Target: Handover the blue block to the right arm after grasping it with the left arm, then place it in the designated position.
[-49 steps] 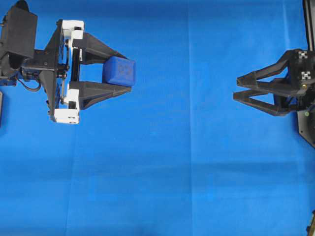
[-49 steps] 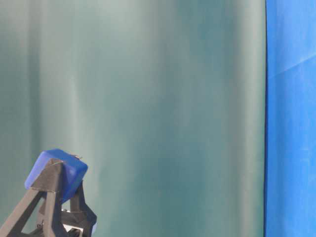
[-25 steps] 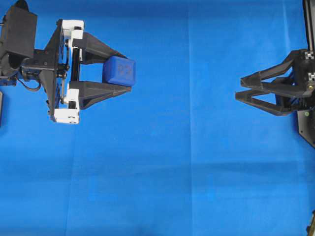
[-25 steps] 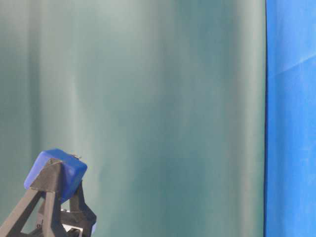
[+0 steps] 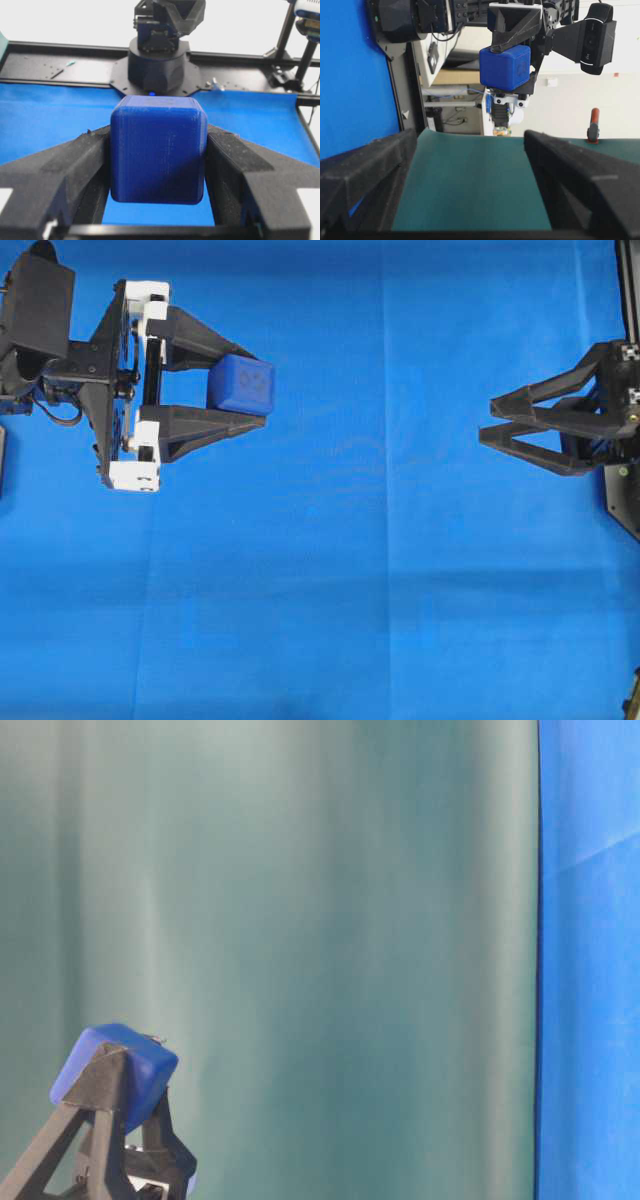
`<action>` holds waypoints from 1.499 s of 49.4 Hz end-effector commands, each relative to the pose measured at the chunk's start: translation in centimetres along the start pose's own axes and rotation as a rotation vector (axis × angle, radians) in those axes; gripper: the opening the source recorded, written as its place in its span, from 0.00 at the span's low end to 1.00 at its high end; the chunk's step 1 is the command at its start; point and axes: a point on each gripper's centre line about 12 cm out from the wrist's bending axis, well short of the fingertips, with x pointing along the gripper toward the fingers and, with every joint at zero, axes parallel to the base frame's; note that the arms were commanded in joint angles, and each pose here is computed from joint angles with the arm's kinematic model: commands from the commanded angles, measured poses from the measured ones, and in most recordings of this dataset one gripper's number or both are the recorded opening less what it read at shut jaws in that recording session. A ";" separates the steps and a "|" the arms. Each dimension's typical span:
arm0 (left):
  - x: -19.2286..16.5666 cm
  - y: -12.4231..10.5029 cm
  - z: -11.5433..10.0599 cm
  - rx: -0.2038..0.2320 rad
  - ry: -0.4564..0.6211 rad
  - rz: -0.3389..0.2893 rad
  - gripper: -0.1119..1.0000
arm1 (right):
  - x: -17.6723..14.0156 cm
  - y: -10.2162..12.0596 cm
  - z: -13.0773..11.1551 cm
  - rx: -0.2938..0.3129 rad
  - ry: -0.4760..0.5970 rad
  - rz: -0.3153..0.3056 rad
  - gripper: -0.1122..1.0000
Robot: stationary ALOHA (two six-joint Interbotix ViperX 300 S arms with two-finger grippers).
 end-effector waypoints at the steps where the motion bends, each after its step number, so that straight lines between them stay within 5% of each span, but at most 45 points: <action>1: -0.2 0.0 1.0 -0.001 -0.034 0.000 0.52 | 0.0 -1.3 0.4 0.002 -0.016 -0.033 0.95; 49: -0.2 0.0 0.9 -0.001 -0.029 0.001 0.52 | 0.5 -1.8 0.4 0.002 -0.010 -0.036 0.95; 74: -0.3 0.0 0.8 -0.003 -0.028 -0.001 0.52 | 7.1 -3.7 -0.6 0.011 -0.028 -0.034 0.95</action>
